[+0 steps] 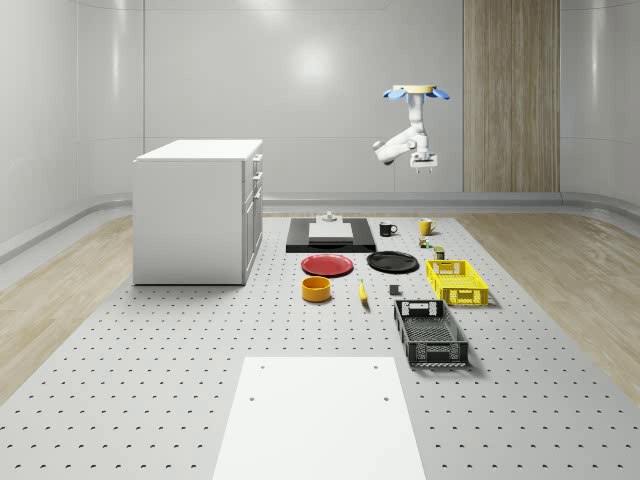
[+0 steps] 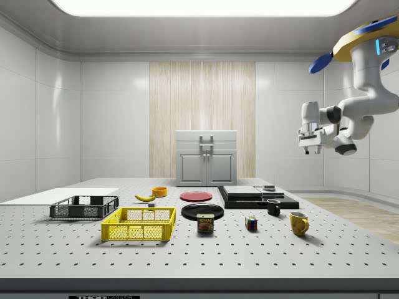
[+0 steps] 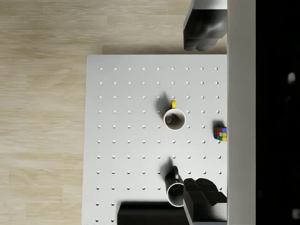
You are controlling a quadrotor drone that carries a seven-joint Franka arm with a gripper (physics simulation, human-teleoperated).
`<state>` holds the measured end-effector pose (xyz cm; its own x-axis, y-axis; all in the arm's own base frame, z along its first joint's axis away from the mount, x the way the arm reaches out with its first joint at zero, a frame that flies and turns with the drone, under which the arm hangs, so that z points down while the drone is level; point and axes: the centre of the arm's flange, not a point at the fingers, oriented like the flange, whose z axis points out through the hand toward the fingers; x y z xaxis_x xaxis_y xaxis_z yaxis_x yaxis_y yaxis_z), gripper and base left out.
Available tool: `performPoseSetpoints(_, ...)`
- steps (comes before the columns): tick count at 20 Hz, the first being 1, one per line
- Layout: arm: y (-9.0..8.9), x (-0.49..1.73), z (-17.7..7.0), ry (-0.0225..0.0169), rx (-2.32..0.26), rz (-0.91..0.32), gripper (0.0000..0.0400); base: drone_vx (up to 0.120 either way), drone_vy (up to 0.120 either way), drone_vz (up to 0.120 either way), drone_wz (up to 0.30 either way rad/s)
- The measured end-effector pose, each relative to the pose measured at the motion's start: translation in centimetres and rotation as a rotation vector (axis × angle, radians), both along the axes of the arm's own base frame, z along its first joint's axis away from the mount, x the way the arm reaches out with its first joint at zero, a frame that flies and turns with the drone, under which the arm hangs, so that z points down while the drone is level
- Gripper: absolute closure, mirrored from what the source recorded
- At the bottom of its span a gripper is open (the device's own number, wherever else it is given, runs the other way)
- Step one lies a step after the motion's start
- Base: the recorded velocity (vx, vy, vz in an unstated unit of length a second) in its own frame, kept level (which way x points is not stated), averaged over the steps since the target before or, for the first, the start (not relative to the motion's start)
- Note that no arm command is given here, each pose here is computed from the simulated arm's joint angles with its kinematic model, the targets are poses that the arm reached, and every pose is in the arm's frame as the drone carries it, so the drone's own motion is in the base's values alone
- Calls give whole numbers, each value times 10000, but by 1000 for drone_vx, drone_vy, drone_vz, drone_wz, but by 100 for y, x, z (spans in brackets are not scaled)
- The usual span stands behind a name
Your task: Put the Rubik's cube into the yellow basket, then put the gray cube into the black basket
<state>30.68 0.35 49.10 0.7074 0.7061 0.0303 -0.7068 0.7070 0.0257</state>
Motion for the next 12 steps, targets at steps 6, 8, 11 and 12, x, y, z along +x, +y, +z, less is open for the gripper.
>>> performPoseSetpoints(6,-25,0,-2,10,-254,-5,0,93,0,-120,0)
performPoseSetpoints(8,-29,0,-2,12,-293,-6,0,0,0,-120,0)
performPoseSetpoints(11,-33,0,-2,13,-331,-6,0,80,0,-120,0)
performPoseSetpoints(12,-33,0,-2,14,-340,-6,0,120,0,-120,0)
